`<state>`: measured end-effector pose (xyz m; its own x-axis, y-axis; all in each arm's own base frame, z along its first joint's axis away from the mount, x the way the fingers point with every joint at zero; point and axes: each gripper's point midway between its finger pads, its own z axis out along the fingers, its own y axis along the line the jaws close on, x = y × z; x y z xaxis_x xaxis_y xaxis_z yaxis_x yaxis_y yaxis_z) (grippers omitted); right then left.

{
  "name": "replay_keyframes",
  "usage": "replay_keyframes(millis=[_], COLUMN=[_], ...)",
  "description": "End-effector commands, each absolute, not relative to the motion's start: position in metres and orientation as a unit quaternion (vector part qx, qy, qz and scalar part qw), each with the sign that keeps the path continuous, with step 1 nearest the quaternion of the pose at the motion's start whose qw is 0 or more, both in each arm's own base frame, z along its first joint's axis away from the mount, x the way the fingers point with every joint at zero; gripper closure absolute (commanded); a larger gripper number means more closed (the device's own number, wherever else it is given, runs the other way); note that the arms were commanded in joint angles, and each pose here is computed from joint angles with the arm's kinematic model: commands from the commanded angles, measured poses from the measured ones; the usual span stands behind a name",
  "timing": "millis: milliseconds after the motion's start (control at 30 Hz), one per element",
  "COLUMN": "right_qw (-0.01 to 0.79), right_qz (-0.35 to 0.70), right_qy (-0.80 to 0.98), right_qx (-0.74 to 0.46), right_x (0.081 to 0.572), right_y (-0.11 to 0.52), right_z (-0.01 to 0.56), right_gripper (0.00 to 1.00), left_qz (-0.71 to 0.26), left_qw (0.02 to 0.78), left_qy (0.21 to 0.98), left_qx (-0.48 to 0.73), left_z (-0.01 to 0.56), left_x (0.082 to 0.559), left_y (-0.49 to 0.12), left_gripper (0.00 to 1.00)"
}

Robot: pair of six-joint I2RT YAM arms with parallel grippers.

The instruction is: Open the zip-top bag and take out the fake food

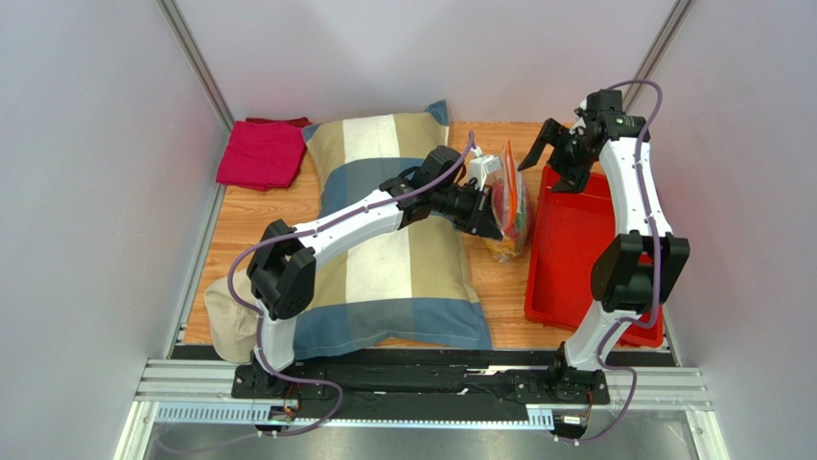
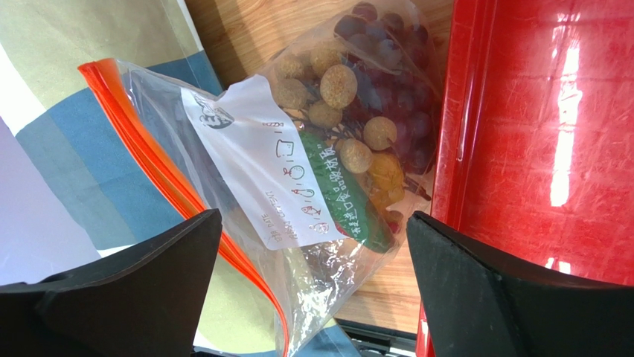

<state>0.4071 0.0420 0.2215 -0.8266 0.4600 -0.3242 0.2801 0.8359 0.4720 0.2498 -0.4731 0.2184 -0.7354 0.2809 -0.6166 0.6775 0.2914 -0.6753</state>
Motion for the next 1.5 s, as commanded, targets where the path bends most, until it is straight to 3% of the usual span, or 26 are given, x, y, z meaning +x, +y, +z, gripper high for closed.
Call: replay_keyframes(millis=[0,233,433,467,533,733,833,867,933,967,1000,1067,1133,1467], right_qw=[0.266,0.310,0.283,0.278,0.274,0.267,0.257,0.258,0.257,0.258,0.256,0.251,0.248,0.240], right_qz=[0.220,0.234,0.258,0.257,0.257,0.262,0.281,0.284,0.293,0.297,0.297,0.300,0.303,0.307], right_qy=[0.924,0.915,0.919,0.921,0.922,0.924,0.922,0.921,0.919,0.918,0.918,0.919,0.918,0.919], right_qx=[0.167,0.114,0.091,0.091,0.090,0.083,0.073,0.067,0.058,0.056,0.055,0.055,0.057,0.060], right_x=[0.400,0.405,0.412,0.411,0.412,0.409,0.404,0.401,0.398,0.396,0.392,0.386,0.378,0.362], right_y=[0.053,0.073,0.097,0.098,0.098,0.100,0.108,0.111,0.116,0.118,0.119,0.122,0.123,0.129], right_z=[0.256,0.259,0.243,0.239,0.235,0.228,0.223,0.225,0.228,0.231,0.234,0.237,0.241,0.245], right_gripper=[0.03,0.46,0.55,0.64,0.70,0.79,0.88,0.99,1.00,1.00,1.00,1.00,1.00,1.00], left_qz=[-0.531,-0.533,-0.531,-0.531,-0.529,-0.530,-0.522,-0.516,-0.498,-0.490,-0.480,-0.469,-0.447,-0.343], left_qw=[0.222,0.221,0.219,0.221,0.224,0.221,0.229,0.240,0.264,0.280,0.299,0.316,0.341,0.357], left_qy=[0.754,0.753,0.754,0.754,0.754,0.753,0.752,0.750,0.756,0.754,0.756,0.760,0.774,0.851], left_qx=[0.316,0.318,0.318,0.318,0.318,0.321,0.331,0.338,0.334,0.335,0.330,0.322,0.291,0.172], left_z=[0.256,0.258,0.258,0.259,0.260,0.258,0.260,0.263,0.268,0.275,0.281,0.288,0.297,0.272], left_x=[0.249,0.246,0.244,0.244,0.245,0.243,0.241,0.242,0.249,0.252,0.259,0.266,0.285,0.366], left_y=[-0.478,-0.478,-0.478,-0.478,-0.477,-0.478,-0.479,-0.477,-0.473,-0.470,-0.469,-0.467,-0.463,-0.454], left_gripper=[1.00,1.00,1.00,1.00,1.00,1.00,1.00,0.98,0.86,0.74,0.69,0.50,0.48,0.58])
